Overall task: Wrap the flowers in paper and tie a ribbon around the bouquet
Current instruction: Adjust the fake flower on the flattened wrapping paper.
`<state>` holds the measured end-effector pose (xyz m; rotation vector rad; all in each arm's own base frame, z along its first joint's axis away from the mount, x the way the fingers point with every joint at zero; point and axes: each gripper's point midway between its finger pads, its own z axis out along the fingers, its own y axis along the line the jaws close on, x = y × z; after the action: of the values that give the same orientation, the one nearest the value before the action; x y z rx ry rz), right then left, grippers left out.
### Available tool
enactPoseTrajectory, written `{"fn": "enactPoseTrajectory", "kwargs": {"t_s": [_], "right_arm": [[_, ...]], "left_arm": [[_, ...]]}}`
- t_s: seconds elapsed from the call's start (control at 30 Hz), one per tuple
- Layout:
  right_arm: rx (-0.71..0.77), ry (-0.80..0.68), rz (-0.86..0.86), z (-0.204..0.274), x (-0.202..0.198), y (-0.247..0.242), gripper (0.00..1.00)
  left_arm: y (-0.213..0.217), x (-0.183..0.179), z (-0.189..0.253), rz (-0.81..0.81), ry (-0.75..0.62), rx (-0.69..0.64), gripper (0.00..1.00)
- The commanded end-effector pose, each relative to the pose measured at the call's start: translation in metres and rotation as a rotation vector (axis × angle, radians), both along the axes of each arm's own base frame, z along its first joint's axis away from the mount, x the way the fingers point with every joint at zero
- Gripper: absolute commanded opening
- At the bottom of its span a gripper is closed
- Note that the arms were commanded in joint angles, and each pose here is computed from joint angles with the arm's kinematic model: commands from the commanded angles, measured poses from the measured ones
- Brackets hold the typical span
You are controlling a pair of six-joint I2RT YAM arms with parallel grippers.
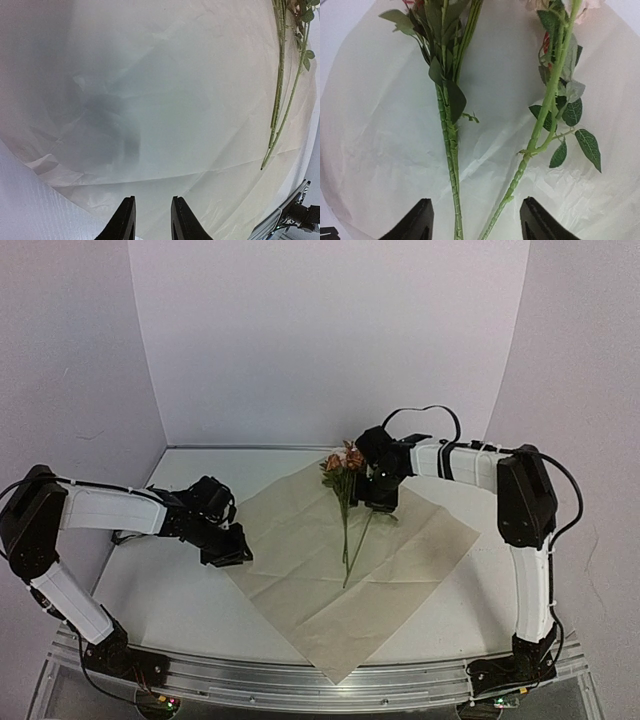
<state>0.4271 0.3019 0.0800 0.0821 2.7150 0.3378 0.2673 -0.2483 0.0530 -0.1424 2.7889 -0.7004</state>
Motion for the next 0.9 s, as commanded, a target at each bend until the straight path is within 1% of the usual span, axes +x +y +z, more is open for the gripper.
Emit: {"fn": "enactPoseTrajectory", "kwargs": {"t_s": [0.0,0.07,0.1,0.23,0.4,0.47,0.53,0.6,0.73,0.8,0.87], "right_arm": [[0.009,-0.020,-0.085,0.016,0.000,-0.013,0.56],[-0.009,0.004,-0.132,0.004,0.004,-0.019,0.48],[-0.009,0.019,-0.140,-0.003,0.004,-0.018,0.47],[-0.011,0.062,-0.190,-0.024,0.005,-0.017,0.46],[-0.043,0.081,-0.232,-0.042,0.007,-0.026,0.48],[-0.044,0.095,-0.247,-0.051,0.009,-0.026,0.46],[-0.044,0.108,-0.255,-0.058,0.010,-0.026,0.41],[-0.050,0.105,-0.261,-0.060,0.013,-0.027,0.34],[-0.057,0.075,-0.258,-0.052,0.019,-0.029,0.14],[-0.064,0.042,-0.258,-0.039,0.021,-0.033,0.02],[-0.071,0.012,-0.257,-0.025,0.020,-0.038,0.00]], "left_arm": [[-0.005,0.012,0.019,-0.005,-0.049,-0.020,0.27],[-0.006,0.012,0.018,-0.006,-0.045,-0.019,0.27],[-0.006,0.012,0.018,-0.006,-0.042,-0.017,0.27],[-0.006,0.013,0.018,-0.005,-0.045,-0.016,0.27],[-0.007,0.013,0.016,-0.009,-0.040,-0.015,0.27],[-0.007,0.013,0.015,-0.012,-0.038,-0.012,0.27],[-0.006,0.013,0.016,-0.011,-0.040,-0.010,0.27],[-0.004,0.014,0.016,-0.008,-0.040,-0.009,0.27],[-0.001,0.014,0.014,-0.005,-0.035,-0.003,0.27],[0.002,0.015,0.011,0.002,-0.028,0.006,0.27],[0.006,0.014,0.005,0.016,-0.010,0.016,0.27]]}}
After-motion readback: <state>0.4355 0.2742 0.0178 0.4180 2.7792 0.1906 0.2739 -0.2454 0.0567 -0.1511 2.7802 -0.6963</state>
